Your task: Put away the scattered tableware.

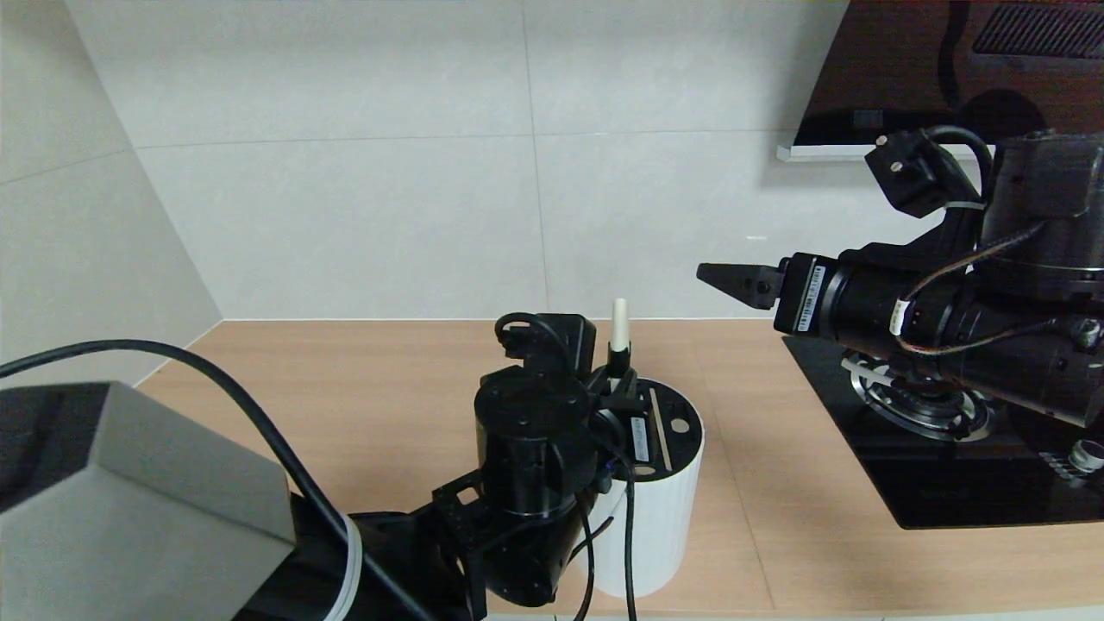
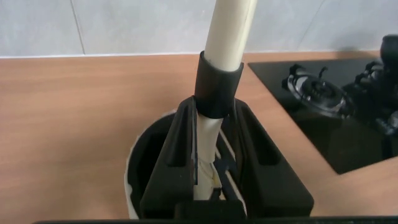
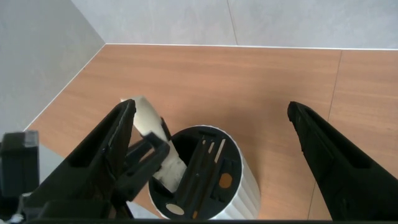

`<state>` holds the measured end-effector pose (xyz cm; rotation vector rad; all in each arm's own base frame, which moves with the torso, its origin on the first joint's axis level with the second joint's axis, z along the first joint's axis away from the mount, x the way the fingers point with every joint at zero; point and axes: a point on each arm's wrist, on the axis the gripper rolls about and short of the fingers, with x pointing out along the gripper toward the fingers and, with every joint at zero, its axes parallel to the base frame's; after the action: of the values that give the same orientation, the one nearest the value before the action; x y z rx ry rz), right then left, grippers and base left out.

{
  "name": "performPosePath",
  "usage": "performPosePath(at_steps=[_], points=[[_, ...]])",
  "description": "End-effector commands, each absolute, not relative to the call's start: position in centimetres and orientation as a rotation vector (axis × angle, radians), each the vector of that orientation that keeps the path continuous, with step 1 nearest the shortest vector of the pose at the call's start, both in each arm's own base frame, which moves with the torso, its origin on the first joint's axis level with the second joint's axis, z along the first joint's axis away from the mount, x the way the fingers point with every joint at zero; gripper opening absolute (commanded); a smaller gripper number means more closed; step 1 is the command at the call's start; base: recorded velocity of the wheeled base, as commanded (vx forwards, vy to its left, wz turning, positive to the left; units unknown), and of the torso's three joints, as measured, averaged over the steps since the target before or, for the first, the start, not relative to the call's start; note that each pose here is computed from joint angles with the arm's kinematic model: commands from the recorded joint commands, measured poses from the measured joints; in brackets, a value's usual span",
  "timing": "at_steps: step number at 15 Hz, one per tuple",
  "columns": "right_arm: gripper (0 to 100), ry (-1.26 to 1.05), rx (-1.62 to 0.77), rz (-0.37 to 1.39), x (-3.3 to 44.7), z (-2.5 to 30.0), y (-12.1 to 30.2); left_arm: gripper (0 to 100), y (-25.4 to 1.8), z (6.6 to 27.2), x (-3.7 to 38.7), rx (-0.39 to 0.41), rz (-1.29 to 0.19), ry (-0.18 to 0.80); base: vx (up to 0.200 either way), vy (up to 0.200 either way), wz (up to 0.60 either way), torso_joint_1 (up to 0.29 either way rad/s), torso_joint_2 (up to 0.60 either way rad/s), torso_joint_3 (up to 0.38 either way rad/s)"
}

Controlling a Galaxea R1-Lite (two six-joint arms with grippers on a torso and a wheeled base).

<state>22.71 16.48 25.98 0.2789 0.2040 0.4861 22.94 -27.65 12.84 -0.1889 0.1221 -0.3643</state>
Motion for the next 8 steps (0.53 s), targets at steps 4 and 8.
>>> performPosePath(at_steps=[4, 8], points=[[100, 0.204, 0.279, 0.486, 22.71, 25.98, 16.49, 0, -27.65, 11.88, 22.89, -0.168, -0.361, 0.146, 0.0, 0.0, 0.0, 0.0, 0.0, 0.0], [100, 0.205, 0.278, 0.486, 22.74, 25.93, 16.52, 0, -27.68, 11.77, 22.91, -0.164, -0.361, 0.148, 0.0, 0.0, 0.0, 0.0, 0.0, 0.0]])
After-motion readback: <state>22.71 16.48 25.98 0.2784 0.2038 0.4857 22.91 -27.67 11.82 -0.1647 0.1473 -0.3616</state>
